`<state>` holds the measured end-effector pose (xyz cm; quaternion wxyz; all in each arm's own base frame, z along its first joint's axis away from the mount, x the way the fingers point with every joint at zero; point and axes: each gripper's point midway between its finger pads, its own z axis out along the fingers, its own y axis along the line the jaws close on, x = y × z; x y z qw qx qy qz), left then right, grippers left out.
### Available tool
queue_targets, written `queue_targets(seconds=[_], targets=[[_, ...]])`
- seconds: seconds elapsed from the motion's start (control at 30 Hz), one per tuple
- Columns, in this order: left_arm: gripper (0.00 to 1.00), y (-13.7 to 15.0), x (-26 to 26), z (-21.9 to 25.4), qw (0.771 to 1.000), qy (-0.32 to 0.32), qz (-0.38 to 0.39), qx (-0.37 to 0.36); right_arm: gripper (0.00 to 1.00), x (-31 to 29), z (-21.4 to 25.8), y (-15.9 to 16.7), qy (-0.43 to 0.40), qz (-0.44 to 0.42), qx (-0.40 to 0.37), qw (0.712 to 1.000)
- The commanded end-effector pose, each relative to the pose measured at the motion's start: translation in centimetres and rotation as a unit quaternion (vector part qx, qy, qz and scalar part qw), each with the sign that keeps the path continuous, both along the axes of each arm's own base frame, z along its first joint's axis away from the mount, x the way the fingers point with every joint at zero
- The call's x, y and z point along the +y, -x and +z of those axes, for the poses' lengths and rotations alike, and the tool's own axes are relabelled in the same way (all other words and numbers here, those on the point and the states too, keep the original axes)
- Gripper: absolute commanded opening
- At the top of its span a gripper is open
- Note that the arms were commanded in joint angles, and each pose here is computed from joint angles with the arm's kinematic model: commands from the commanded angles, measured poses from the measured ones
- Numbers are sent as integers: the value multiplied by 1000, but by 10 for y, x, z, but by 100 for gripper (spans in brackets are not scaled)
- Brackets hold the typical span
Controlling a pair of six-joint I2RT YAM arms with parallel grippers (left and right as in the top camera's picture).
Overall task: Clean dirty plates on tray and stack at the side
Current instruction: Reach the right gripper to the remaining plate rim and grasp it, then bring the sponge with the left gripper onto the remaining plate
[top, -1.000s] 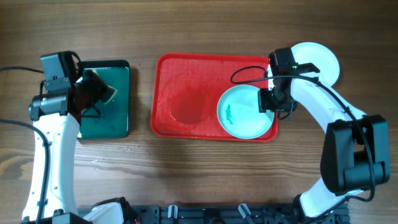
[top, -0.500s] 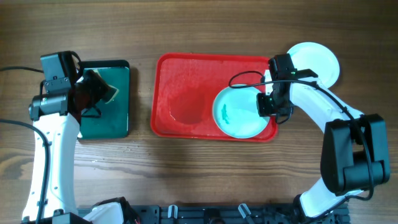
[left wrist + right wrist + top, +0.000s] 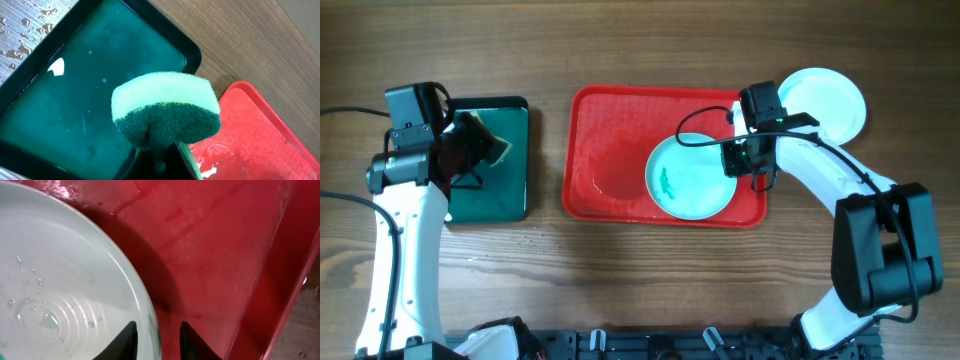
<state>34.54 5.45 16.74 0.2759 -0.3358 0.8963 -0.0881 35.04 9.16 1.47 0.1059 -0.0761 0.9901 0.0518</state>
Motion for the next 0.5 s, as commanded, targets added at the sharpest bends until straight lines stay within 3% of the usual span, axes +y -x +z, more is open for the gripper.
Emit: queue_targets(seconds=[0.0, 0.13, 0.37, 0.47], targets=[[4, -1, -2, 5, 1000, 10, 0, -9, 26, -4, -2, 0, 20, 40, -7, 999], [4, -2, -6, 5, 1000, 19, -7, -13, 25, 0, -21, 0, 11, 42, 10, 999], [4, -4, -18, 7, 999, 38, -25, -18, 4, 12, -26, -2, -28, 16, 14, 999], [4, -8, -35, 10, 996, 61, -54, -27, 4, 19, -23, -9, -54, -25, 9, 998]])
